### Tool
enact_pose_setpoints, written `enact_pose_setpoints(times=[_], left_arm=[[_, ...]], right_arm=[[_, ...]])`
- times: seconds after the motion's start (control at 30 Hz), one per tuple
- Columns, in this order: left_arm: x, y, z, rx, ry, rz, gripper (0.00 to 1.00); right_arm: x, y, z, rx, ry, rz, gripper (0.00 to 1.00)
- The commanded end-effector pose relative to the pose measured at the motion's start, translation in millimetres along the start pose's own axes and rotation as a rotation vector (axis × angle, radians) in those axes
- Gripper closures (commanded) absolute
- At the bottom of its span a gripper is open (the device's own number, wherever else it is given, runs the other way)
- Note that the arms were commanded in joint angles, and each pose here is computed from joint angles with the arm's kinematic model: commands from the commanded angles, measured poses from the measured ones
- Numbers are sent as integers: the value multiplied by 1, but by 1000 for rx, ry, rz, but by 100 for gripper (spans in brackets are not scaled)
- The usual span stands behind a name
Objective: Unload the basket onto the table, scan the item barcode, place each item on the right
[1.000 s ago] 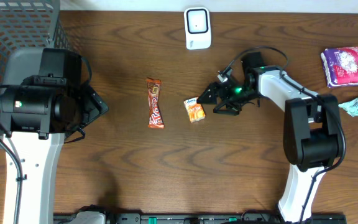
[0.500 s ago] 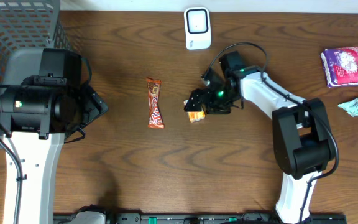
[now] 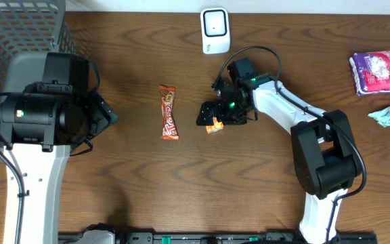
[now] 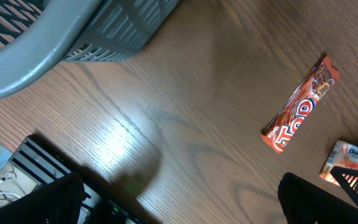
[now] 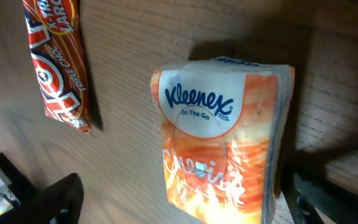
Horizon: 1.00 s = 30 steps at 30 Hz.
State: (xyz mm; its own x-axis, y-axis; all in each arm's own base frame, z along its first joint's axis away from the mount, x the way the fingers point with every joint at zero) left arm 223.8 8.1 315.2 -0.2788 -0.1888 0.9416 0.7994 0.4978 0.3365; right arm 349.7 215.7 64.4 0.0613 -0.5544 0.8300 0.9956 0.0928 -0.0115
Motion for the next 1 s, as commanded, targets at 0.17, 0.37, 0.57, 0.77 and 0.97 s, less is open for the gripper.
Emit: enact_pose_setpoints(times=[0.17,0.37,0.57,0.77,0.97], left_arm=[[2,0,4,15,10,-11,1],[2,0,4,15,10,-11,1],[2,0,4,15,10,-11,1],[2,0,4,15,10,-11,1],[2,0,4,15,10,-11,1]], right_arm=[[-5,2,-23,-58,-89,-11,37],[-1,4,-23,-79,-30,-5,44],[-1,6,-23,-74,-29,-11,51],[-3,8,-23,-67,-25,-22,61],[-10,4,-20,-56,-9,-13,63]])
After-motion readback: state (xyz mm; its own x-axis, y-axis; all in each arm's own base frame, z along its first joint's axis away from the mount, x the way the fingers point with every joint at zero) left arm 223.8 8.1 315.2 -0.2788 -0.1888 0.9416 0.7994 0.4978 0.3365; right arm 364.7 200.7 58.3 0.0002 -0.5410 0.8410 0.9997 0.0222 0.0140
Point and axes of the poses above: each gripper's point midway between its finger pads, its own x axis back along the fingers, its own z axis along the line the jaws close on, y = z × x, the point moved 5 cm from there along x, back along the fingers, and after that the axes turned 8 degrees about -x, right-handed, at the moved point
